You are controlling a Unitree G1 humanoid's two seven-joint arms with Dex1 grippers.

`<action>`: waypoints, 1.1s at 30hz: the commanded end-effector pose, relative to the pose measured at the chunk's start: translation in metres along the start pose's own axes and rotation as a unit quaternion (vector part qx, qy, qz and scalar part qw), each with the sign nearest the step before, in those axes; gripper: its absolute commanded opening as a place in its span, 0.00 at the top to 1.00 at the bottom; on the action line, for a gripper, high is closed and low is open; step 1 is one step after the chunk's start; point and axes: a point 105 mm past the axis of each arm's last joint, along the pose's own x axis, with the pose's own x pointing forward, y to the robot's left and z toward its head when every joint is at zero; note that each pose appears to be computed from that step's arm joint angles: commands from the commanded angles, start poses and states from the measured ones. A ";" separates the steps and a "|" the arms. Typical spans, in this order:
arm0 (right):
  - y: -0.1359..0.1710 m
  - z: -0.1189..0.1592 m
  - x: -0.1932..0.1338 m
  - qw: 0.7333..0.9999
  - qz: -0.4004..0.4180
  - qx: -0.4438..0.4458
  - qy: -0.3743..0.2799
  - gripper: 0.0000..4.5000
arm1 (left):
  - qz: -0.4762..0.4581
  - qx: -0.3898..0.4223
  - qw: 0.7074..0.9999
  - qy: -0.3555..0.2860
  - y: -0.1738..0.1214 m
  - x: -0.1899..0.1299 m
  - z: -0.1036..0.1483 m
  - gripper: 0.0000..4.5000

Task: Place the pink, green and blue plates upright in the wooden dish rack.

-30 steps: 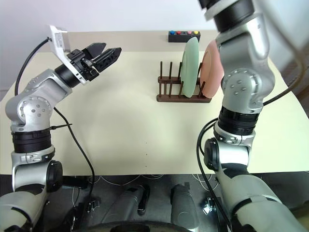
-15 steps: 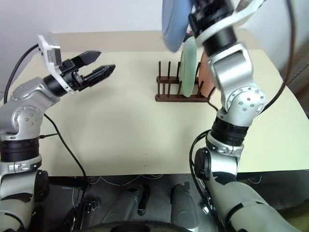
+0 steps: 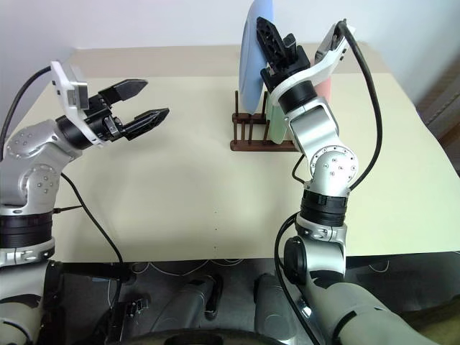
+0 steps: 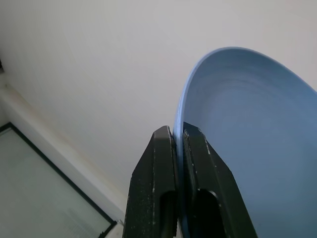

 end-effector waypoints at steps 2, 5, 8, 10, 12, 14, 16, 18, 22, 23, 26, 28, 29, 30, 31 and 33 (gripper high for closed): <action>0.013 -0.003 0.004 1.000 0.022 0.003 -0.003 1.00 | 0.005 0.030 0.999 -0.017 0.001 -0.004 0.014 0.02; 0.018 -0.008 0.006 1.000 0.026 0.010 0.003 1.00 | 0.008 0.031 0.999 -0.018 0.001 -0.004 0.014 0.02; 0.024 -0.010 0.006 0.999 0.032 0.015 0.005 1.00 | 0.010 0.032 0.999 -0.020 0.001 -0.003 0.014 0.02; 0.024 -0.011 0.006 0.999 0.033 0.012 0.007 1.00 | 0.011 0.034 0.999 -0.021 0.001 -0.003 0.014 0.02; 0.017 -0.014 0.004 1.000 0.021 0.010 0.010 1.00 | 0.011 0.035 0.999 -0.022 0.001 -0.002 0.015 0.02; 0.011 -0.017 0.001 1.000 0.012 0.004 0.014 1.00 | 0.011 0.037 0.999 -0.023 0.001 -0.002 0.016 0.02; 0.010 -0.017 0.001 1.000 0.011 0.000 0.014 1.00 | 0.011 0.038 0.999 -0.023 0.001 -0.002 0.016 0.02; 0.009 -0.017 0.001 1.000 0.011 -0.003 0.012 1.00 | 0.011 0.038 0.999 -0.023 0.001 -0.001 0.016 0.02; 0.005 -0.017 0.000 1.000 0.007 -0.009 0.013 1.00 | 0.011 0.037 0.999 -0.024 0.001 -0.001 0.016 0.02; 0.003 -0.018 -0.001 1.000 0.005 -0.010 0.013 1.00 | 0.011 0.037 0.999 -0.024 0.001 -0.001 0.016 0.02; -0.008 -0.021 -0.004 1.000 -0.012 -0.013 0.017 1.00 | 0.012 0.037 0.999 -0.024 0.001 0.000 0.016 0.02; -0.012 -0.023 -0.006 1.000 -0.018 -0.013 0.023 1.00 | 0.013 0.041 0.999 -0.022 0.002 0.000 0.015 0.02; -0.014 -0.025 -0.006 0.999 -0.020 -0.013 0.026 1.00 | 0.014 0.044 0.999 -0.020 0.002 0.000 0.015 0.02; -0.016 -0.027 -0.006 0.999 -0.023 -0.018 0.034 1.00 | 0.015 0.044 0.999 -0.019 0.003 -0.001 0.015 0.02; -0.017 -0.028 -0.007 0.999 -0.026 -0.022 0.040 1.00 | 0.016 0.044 0.999 -0.019 0.004 -0.001 0.015 0.02; -0.018 -0.029 -0.006 0.998 -0.027 -0.024 0.044 1.00 | 0.016 0.043 0.999 -0.019 0.005 -0.001 0.015 0.02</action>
